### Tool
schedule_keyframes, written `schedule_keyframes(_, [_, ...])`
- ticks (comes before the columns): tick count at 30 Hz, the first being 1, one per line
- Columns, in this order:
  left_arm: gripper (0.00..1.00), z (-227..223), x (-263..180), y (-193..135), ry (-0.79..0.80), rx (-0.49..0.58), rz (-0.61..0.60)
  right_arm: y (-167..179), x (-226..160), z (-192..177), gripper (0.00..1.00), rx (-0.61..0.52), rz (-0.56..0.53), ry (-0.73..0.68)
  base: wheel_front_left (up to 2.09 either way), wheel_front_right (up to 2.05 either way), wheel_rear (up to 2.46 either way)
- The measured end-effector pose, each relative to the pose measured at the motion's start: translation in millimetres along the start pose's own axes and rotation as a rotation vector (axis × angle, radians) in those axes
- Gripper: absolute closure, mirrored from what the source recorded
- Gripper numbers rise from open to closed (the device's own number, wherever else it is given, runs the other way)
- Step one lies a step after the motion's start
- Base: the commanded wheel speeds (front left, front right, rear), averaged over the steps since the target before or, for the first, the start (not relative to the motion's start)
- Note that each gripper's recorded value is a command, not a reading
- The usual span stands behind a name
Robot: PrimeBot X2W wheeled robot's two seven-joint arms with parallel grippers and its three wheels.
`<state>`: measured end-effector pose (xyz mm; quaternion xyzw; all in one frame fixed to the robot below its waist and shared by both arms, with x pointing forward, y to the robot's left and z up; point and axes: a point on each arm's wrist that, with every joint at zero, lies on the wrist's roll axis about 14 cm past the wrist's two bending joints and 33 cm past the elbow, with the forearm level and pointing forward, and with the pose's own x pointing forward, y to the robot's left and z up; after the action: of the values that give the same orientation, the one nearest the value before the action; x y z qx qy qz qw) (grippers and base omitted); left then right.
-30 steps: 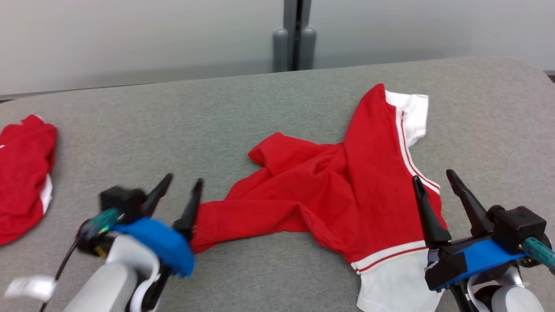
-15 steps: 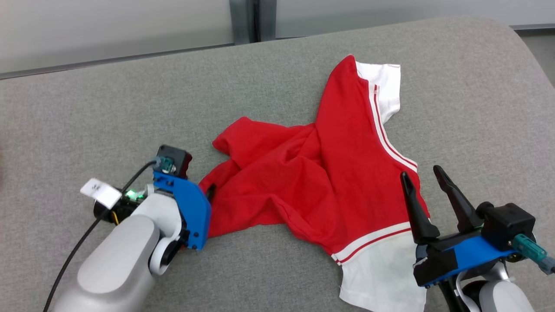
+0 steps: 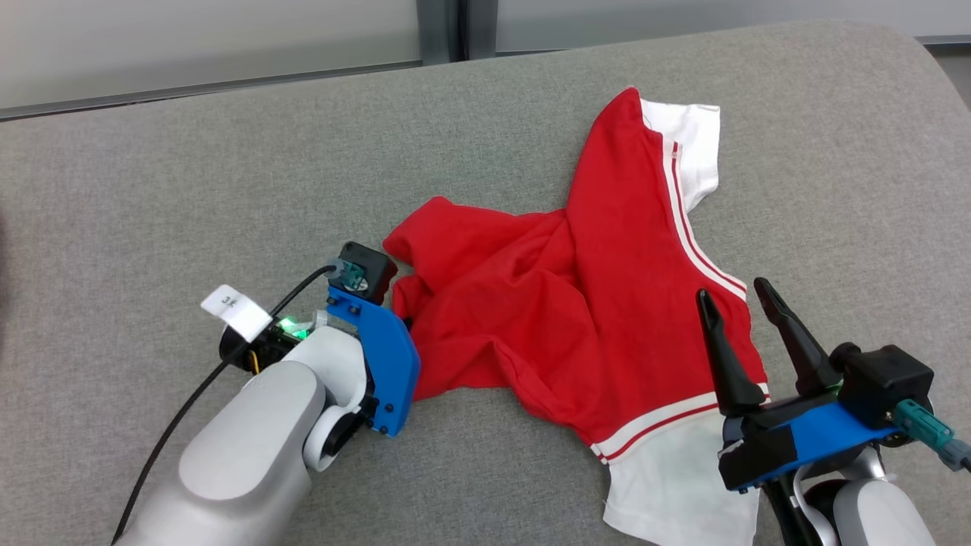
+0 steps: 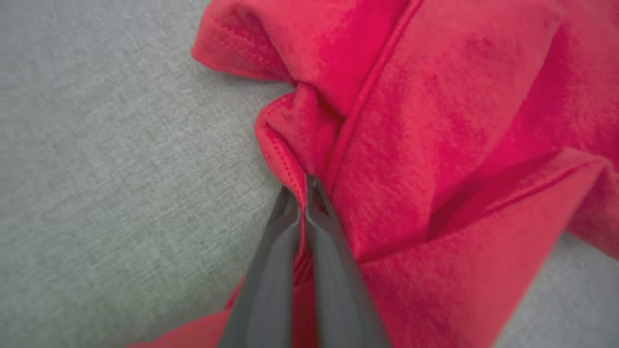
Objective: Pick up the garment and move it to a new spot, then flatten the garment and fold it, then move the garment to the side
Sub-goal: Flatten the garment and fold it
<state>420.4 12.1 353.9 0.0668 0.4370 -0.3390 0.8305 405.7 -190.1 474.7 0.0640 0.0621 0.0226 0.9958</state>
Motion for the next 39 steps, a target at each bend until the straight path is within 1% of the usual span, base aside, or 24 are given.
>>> schedule_keyframes(3, [1.00, 16, -2, 9, -0.097, 0.017, 0.056, 1, 2, 2, 0.00, -0.001, 0.004, -0.004, 0.00, 0.00, 0.00])
schedule_keyframes(8, [1.00, 78, -24, 34, -0.403, -0.033, 0.181, 2, 3, 4, 0.00, 0.000, 0.008, -0.011, 0.00, 0.00, 0.00])
schedule_keyframes(11, [1.00, 95, -36, 46, -0.506, -0.071, 0.237, 3, 3, 5, 0.00, 0.000, 0.012, -0.016, 0.00, 0.00, 0.00])
schedule_keyframes(14, [1.00, 102, -48, 61, -0.574, -0.124, 0.290, 6, 4, 6, 0.00, 0.000, 0.018, -0.019, 0.00, 0.00, 0.00])
schedule_keyframes(20, [1.00, 95, -62, 80, -0.623, -0.209, 0.358, 8, 3, 6, 0.00, -0.004, 0.026, -0.013, 0.00, 0.00, 0.00])
schedule_keyframes(22, [1.00, 90, -65, 83, -0.625, -0.221, 0.368, 7, 4, 7, 0.00, -0.009, 0.027, -0.015, 0.00, 0.00, 0.00])
schedule_keyframes(26, [1.00, 84, -63, 89, -0.602, -0.213, 0.381, 9, 5, 5, 0.00, -0.011, 0.032, -0.005, 0.00, 0.00, 0.00])
schedule_keyframes(28, [1.00, 85, -59, 92, -0.586, -0.184, 0.392, 10, 6, 5, 0.00, -0.012, 0.035, -0.004, 0.00, 0.00, 0.00])
schedule_keyframes(32, [1.00, 107, -56, 105, -0.619, -0.135, 0.421, 12, 6, 4, 0.00, -0.015, 0.042, -0.001, 0.00, 0.00, 0.00])
schedule_keyframes(33, [0.96, 109, -53, 107, -0.618, -0.131, 0.424, 11, 6, 4, 0.00, -0.015, 0.039, 0.000, 0.00, 0.00, 0.00])
schedule_keyframes(34, [0.02, 110, -50, 108, -0.612, -0.123, 0.418, 9, 5, 3, 0.00, -0.014, 0.035, 0.003, 0.00, 0.00, 0.00])
schedule_keyframes(35, [0.00, 110, -46, 107, -0.606, -0.114, 0.407, 7, 5, 2, 0.00, -0.012, 0.028, 0.005, 0.00, 0.00, 0.00])
schedule_keyframes(39, [0.00, 111, -43, 107, -0.632, -0.117, 0.370, 1, 4, 4, 0.00, -0.012, 0.010, -0.002, 0.00, 0.00, 0.00])
